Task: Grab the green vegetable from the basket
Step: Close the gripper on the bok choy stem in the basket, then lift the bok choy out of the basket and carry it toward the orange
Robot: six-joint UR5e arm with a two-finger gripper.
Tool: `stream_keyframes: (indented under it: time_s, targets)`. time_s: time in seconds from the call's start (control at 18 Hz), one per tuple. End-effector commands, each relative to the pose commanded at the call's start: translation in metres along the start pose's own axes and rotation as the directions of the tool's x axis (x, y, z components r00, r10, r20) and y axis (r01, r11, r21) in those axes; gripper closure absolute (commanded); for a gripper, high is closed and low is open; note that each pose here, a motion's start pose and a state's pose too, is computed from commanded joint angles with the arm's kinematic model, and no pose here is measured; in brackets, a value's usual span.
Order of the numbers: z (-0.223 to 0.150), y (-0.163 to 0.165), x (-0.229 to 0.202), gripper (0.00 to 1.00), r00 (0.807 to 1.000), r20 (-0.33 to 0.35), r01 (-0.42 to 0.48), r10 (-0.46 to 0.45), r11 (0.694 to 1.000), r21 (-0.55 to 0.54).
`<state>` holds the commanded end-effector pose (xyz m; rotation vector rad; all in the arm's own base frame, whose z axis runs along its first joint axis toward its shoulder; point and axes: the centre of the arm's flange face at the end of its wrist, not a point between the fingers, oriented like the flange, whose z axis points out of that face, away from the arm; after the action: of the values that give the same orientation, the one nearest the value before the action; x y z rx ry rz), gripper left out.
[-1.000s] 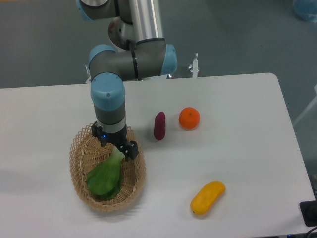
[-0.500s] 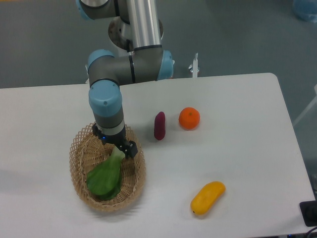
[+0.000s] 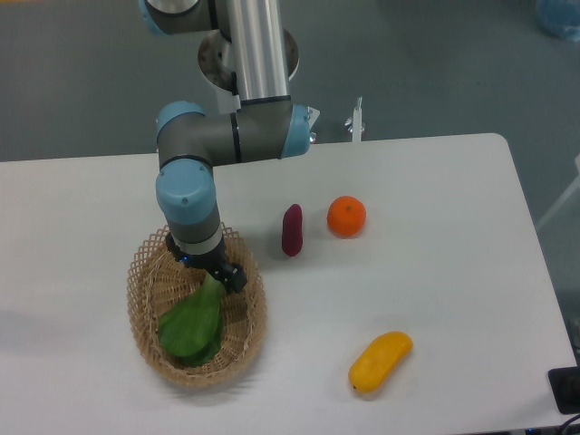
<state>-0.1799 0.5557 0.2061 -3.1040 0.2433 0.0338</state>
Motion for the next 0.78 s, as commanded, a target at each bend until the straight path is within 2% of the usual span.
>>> stream_keyframes:
  time_s: [0.11, 0.22, 0.39, 0.56, 0.78]
  targets:
    - [-0.001, 0.0, -0.001, 0.59, 1.0, 0.008, 0.0, 0.0, 1.0, -0.003]
    - [-0.001, 0.0, -0.001, 0.68, 1.0, 0.009, -0.005, 0.005, 1.0, -0.002]
    - [-0.007, -0.003, -0.003, 0.71, 1.0, 0.016, -0.009, 0.009, 1.0, 0.009]
    - [-0.012, -0.004, -0.005, 0.79, 1.0, 0.02, -0.011, 0.01, 1.0, 0.019]
    - [-0.024, -0.007, -0.009, 0.79, 0.999, 0.033, -0.013, 0.012, 0.999, 0.038]
